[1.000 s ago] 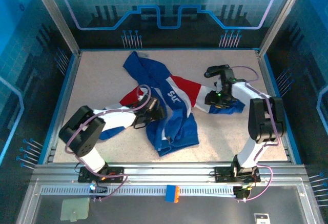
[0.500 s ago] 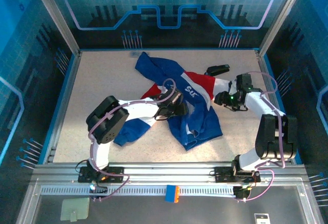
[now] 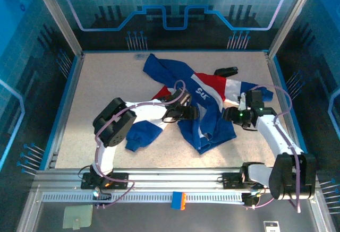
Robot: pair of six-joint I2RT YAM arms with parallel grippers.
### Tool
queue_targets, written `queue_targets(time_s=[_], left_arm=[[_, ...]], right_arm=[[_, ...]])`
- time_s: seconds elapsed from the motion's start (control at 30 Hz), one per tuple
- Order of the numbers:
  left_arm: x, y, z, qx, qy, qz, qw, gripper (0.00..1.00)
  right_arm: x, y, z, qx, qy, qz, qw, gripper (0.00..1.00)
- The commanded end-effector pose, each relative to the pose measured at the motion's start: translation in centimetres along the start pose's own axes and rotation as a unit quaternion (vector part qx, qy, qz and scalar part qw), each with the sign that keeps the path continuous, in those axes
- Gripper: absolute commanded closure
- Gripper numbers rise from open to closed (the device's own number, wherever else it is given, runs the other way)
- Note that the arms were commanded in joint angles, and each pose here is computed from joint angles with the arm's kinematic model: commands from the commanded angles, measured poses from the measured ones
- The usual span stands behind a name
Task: Zip up the jacket
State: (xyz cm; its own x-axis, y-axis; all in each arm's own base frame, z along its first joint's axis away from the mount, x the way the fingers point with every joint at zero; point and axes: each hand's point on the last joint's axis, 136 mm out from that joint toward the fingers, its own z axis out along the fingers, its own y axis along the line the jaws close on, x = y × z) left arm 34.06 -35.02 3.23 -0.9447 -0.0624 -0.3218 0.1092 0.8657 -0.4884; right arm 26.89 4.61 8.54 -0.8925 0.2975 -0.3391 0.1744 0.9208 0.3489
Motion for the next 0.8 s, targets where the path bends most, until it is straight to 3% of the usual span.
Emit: queue_targets(time_s=[0.0, 0.33, 0.57, 0.77], left_arm=[[1.4, 3.1, -1.9, -0.023, 0.024, -0.020, 0.999, 0.35], [1.8, 8.2, -7.7, -0.037, -0.019, -0.072, 0.997, 0.35], [-0.5, 12.2, -14.2, -0.037, -0.090, -0.120, 0.988, 0.35], [0.1, 13.7, -15.7, -0.057, -0.086, -0.127, 0.986, 0.34]], right_arm=[[3.3, 0.8, 1.5, 0.028, 0.057, -0.031, 0.997, 0.40], [10.8, 6.9, 6.3, 0.021, 0.140, -0.111, 0.984, 0.59], [16.4, 15.5, 7.6, -0.044, 0.165, -0.179, 0.969, 0.58], [13.8, 20.6, 5.8, -0.068, 0.136, -0.231, 0.961, 0.48]])
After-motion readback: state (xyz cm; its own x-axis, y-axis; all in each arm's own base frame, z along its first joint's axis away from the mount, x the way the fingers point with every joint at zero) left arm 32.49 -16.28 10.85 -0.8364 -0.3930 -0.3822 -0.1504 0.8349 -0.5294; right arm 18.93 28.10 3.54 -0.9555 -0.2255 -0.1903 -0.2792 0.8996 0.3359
